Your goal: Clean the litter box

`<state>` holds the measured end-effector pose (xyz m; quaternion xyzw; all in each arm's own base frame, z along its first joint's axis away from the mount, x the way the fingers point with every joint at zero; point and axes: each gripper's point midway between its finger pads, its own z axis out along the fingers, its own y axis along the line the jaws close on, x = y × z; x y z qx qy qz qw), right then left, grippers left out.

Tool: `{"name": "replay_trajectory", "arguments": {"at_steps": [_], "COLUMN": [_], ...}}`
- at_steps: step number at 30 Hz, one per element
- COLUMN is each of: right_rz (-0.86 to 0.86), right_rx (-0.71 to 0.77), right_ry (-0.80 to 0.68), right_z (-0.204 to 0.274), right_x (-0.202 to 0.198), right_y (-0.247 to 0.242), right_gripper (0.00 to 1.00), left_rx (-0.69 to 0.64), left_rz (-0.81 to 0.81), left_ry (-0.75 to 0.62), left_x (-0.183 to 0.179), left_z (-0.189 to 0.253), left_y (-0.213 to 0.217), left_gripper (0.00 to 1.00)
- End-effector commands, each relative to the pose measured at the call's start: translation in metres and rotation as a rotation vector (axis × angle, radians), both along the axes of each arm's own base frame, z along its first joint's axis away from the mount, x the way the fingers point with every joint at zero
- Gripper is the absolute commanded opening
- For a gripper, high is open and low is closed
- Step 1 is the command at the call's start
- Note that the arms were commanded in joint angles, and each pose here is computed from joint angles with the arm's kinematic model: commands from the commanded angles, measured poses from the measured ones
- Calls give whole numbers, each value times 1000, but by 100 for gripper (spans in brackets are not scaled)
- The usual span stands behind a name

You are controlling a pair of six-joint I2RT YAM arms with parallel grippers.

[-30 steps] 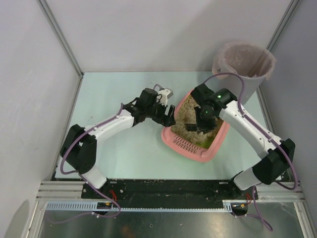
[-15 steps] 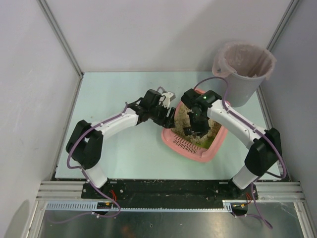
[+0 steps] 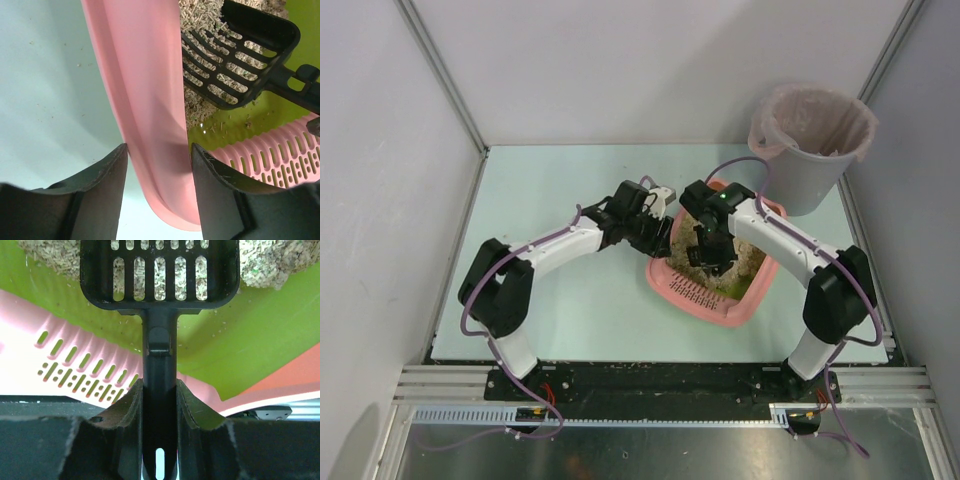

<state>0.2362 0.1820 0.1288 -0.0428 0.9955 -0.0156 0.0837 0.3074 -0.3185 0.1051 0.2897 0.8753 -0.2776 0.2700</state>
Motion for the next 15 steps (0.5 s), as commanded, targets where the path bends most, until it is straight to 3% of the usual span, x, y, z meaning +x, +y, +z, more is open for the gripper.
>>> {"name": "replay_trajectory", "arguments": {"at_steps": [1,15], "right_rz": [-37,-116], "right_rx": [29,23], "right_ry": [-62,-228], "right_z": [-8,-34], "right_x": [26,74], "right_y": [5,11], "right_gripper": [0,0], "left_rx": [-33,-24], "left_rz": [-60,-63], "left_ry": [-1,0], "left_x": [-4,-5], "left_z": [9,7], "left_y": [-17,-17], "left_gripper": [56,53]}}
